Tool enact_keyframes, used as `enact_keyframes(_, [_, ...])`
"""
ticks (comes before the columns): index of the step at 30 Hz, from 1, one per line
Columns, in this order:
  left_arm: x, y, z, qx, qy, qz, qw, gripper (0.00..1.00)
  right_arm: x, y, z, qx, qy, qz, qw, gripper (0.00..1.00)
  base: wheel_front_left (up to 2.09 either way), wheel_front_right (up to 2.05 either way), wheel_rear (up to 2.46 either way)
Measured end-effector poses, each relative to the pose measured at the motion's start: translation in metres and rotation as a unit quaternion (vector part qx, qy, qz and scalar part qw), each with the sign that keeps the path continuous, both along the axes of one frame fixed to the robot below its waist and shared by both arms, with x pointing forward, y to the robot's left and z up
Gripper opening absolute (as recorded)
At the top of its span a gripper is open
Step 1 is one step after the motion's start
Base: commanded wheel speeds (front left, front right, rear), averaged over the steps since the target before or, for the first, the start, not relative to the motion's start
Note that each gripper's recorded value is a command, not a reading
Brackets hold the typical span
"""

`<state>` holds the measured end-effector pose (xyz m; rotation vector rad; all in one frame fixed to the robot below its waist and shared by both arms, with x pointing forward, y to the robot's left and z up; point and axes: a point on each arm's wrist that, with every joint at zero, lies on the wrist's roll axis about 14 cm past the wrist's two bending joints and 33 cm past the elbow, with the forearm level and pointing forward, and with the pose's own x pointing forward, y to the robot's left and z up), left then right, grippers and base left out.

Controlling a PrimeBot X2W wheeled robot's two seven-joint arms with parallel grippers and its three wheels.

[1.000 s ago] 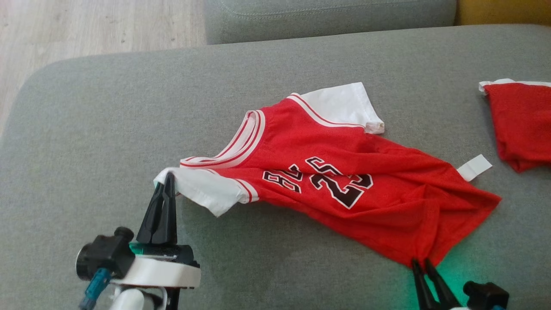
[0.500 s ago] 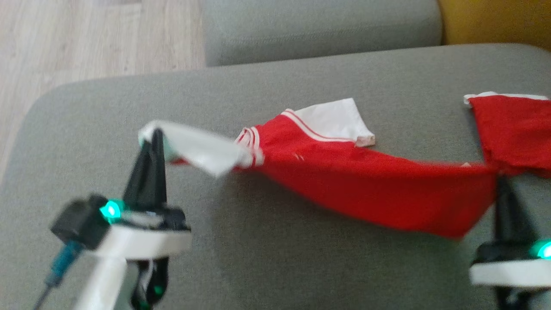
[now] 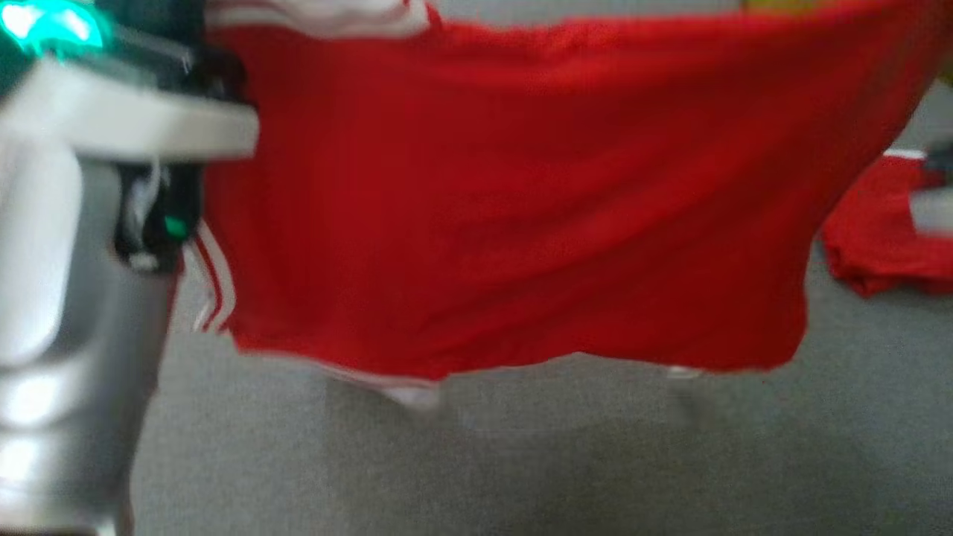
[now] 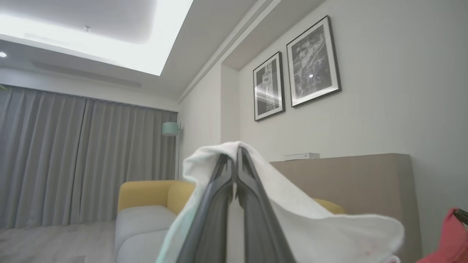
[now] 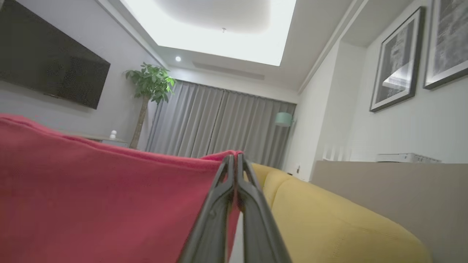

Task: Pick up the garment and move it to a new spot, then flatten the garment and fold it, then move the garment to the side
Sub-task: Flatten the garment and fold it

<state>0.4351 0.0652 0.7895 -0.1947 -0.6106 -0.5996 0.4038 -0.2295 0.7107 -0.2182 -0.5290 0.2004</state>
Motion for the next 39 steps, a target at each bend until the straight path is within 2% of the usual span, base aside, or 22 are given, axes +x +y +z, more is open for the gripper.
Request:
enact_keyframes(3, [0.039, 0.005, -0.004, 0.013, 0.027, 0.018, 0.999, 0.00, 0.046, 0.011, 0.004, -0.016, 0.026, 0.013, 0.999, 0.00, 0.00, 0.00, 0.00])
enact_keyframes(7, [0.090, 0.010, -0.009, 0.032, 0.040, 0.044, 0.998, 0.00, 0.111, 0.012, -0.008, -0.030, 0.067, 0.005, 0.997, 0.00, 0.00, 0.00, 0.00])
enact_keyframes(9, [0.113, 0.013, -0.011, 0.039, 0.037, 0.059, 0.997, 0.00, 0.138, 0.009, -0.009, -0.029, 0.069, -0.003, 0.997, 0.00, 0.00, 0.00, 0.00])
enact_keyframes(12, [0.139, 0.022, 0.000, 0.018, 0.012, 0.077, 0.997, 0.00, 0.174, 0.008, -0.007, -0.033, 0.058, -0.014, 0.998, 0.00, 0.00, 0.00, 0.00])
enact_keyframes(17, [0.160, 0.026, 0.003, 0.024, -0.012, 0.079, 0.996, 0.00, 0.212, 0.022, 0.003, -0.031, 0.030, -0.007, 0.999, 0.00, 0.00, 0.00, 0.00])
enact_keyframes(21, [0.166, 0.038, -0.031, 0.028, 0.020, 0.077, 0.996, 0.00, 0.225, 0.042, -0.017, -0.036, 0.038, 0.015, 0.999, 0.00, 0.00, 0.00, 0.00])
enact_keyframes(23, [0.165, 0.048, -0.058, 0.016, 0.053, 0.073, 0.996, 0.00, 0.228, 0.053, -0.042, -0.039, 0.061, 0.029, 0.997, 0.00, 0.00, 0.00, 0.00])
enact_keyframes(26, [0.153, 0.057, -0.121, 0.023, 0.118, 0.069, 0.990, 0.00, 0.223, 0.061, -0.090, -0.042, 0.112, 0.045, 0.992, 0.00, 0.00, 0.00, 0.00])
enact_keyframes(31, [0.100, 0.058, -0.227, 0.031, 0.239, 0.051, 0.969, 0.00, 0.194, 0.052, -0.147, -0.037, 0.179, 0.049, 0.982, 0.00, 0.00, 0.00, 0.00])
enact_keyframes(36, [0.029, 0.066, -0.294, 0.032, 0.331, 0.064, 0.941, 0.00, 0.137, 0.040, -0.198, -0.030, 0.246, 0.048, 0.968, 0.00, 0.00, 0.00, 0.00])
enact_keyframes(39, [-0.034, 0.066, -0.326, 0.030, 0.388, 0.071, 0.918, 0.00, 0.076, 0.028, -0.236, -0.020, 0.301, 0.041, 0.952, 0.00, 0.00, 0.00, 0.00])
